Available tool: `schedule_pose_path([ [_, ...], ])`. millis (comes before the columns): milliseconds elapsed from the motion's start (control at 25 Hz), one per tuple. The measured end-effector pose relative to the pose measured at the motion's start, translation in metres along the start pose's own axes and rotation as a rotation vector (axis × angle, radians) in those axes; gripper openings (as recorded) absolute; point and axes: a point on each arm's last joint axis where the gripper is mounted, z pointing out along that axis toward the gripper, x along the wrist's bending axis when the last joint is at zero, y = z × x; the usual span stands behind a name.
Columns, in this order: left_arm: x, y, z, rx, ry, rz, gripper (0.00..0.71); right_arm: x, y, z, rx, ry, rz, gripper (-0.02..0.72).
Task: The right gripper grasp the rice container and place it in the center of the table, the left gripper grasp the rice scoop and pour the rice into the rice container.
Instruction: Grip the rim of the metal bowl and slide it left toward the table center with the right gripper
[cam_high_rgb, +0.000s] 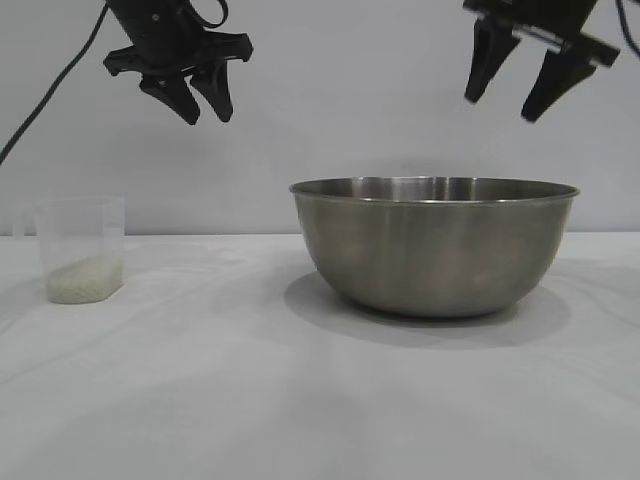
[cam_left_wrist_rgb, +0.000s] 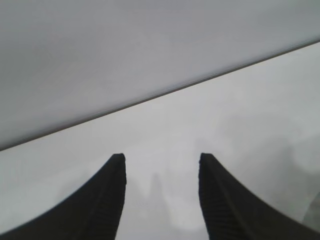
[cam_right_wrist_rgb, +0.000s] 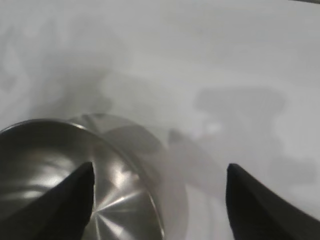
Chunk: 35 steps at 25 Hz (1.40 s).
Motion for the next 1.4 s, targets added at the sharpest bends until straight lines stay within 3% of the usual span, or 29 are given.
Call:
schedule_pose_path([
  [400,0.000,-0.001,0.000,0.008,-0.002,0.000,0.293,-0.006,-0.054,0.046,0.237,0.026,0.071,0.414],
  [680,0.000,-0.001,0.000,0.015,-0.003,0.000,0.293,-0.010,-0.057,0.052,0.261,0.013,0.067,0.414],
  [720,0.000,-0.001,0.000,0.015,-0.003,0.000,0.293,-0.012,-0.058,0.057,0.270,0.013,0.070,0.373],
  [1360,0.000,-0.002,0.000,0.018,-0.004,0.000,0.293,-0.030,-0.068,0.107,0.354,0.029,0.119,0.388],
  [1400,0.000,-0.002,0.000,0.019,-0.004,0.000,0.293,-0.030,-0.067,0.107,0.349,0.028,0.119,0.313],
])
